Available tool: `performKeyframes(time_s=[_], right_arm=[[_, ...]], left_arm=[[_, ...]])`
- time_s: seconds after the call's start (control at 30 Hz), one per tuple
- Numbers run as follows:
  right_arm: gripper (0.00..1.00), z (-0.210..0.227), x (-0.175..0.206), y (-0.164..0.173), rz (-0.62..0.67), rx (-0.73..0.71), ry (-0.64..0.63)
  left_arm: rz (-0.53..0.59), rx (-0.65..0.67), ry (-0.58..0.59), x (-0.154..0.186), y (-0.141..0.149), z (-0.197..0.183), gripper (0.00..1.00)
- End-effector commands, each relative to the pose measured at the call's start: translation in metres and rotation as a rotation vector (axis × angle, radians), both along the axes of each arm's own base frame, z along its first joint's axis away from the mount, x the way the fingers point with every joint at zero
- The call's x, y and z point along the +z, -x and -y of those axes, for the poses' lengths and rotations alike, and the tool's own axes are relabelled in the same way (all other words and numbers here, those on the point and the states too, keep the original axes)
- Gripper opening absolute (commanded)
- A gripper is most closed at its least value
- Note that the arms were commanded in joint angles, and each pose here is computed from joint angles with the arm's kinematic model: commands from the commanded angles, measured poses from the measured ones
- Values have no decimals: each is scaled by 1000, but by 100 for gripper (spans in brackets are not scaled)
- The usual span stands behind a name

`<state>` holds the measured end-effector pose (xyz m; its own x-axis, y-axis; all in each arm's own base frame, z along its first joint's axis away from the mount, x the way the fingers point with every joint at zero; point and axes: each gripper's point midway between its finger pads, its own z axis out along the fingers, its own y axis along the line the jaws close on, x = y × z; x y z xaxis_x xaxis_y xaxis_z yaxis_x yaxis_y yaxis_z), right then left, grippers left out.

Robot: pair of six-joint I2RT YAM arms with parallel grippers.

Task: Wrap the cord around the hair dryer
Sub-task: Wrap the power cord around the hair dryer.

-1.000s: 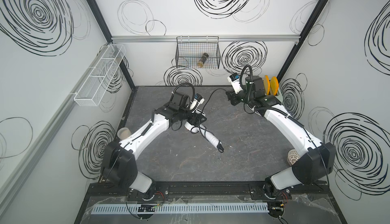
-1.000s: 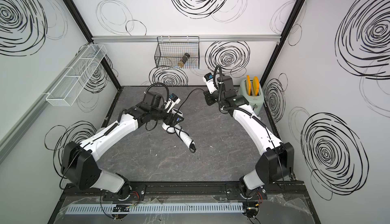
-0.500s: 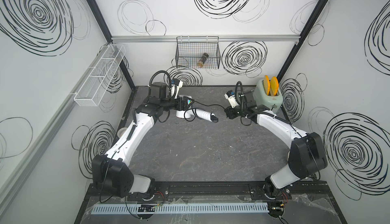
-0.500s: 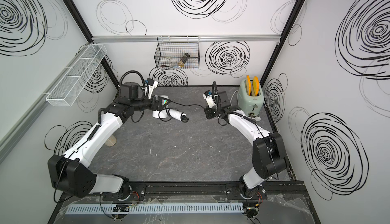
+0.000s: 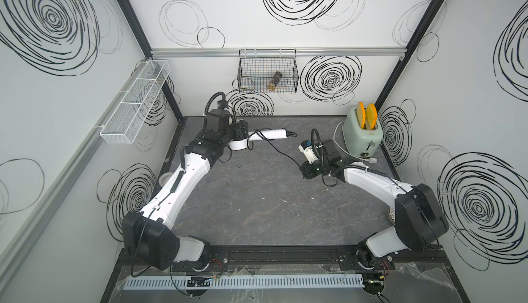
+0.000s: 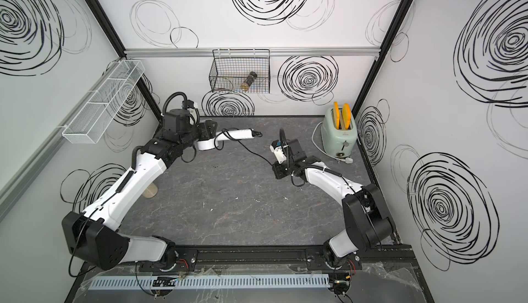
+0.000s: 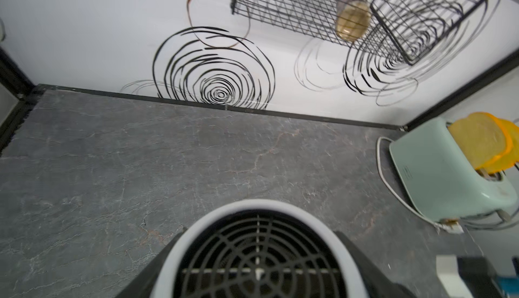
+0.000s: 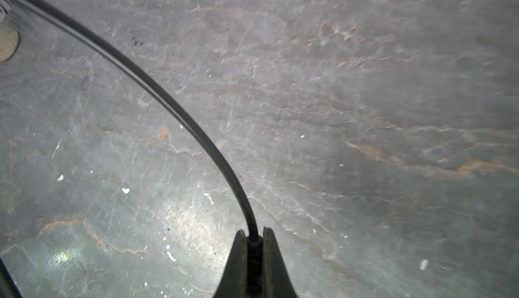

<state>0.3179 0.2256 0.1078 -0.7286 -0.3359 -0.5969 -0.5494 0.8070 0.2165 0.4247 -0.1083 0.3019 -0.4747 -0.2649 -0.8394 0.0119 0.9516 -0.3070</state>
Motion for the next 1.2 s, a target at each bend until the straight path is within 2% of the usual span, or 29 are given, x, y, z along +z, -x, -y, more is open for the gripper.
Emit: performKeyframes(time_s=[0.0, 0.2, 0.33, 0.47, 0.53, 0.63, 0.87, 1.07, 1.17], right_arm=[[0, -17, 4, 22, -9, 15, -14], [0, -68, 37, 63, 33, 158, -44], [0, -91, 85, 75, 113, 238, -86], [0, -93, 138, 73, 231, 264, -134], [0, -88, 165, 67, 312, 247, -158], [0, -81, 197, 56, 365, 234, -171], [0, -54, 217, 9, 418, 148, -171], [0, -25, 211, -40, 413, 64, -183], [0, -17, 200, -62, 393, 43, -184]], left_arm=[[211, 218, 83, 47, -14, -21, 0], [139, 276, -114, -2, -34, 1, 0], [89, 254, -192, -40, -40, 16, 0], [38, 214, -257, -67, -42, 30, 0], [25, 195, -282, -74, -40, 36, 0], [13, 173, -304, -82, -37, 42, 0], [-29, 34, -320, -96, -23, 67, 0], [-55, -237, -265, -102, 9, 103, 0], [-41, -419, -227, -96, 32, 126, 0]])
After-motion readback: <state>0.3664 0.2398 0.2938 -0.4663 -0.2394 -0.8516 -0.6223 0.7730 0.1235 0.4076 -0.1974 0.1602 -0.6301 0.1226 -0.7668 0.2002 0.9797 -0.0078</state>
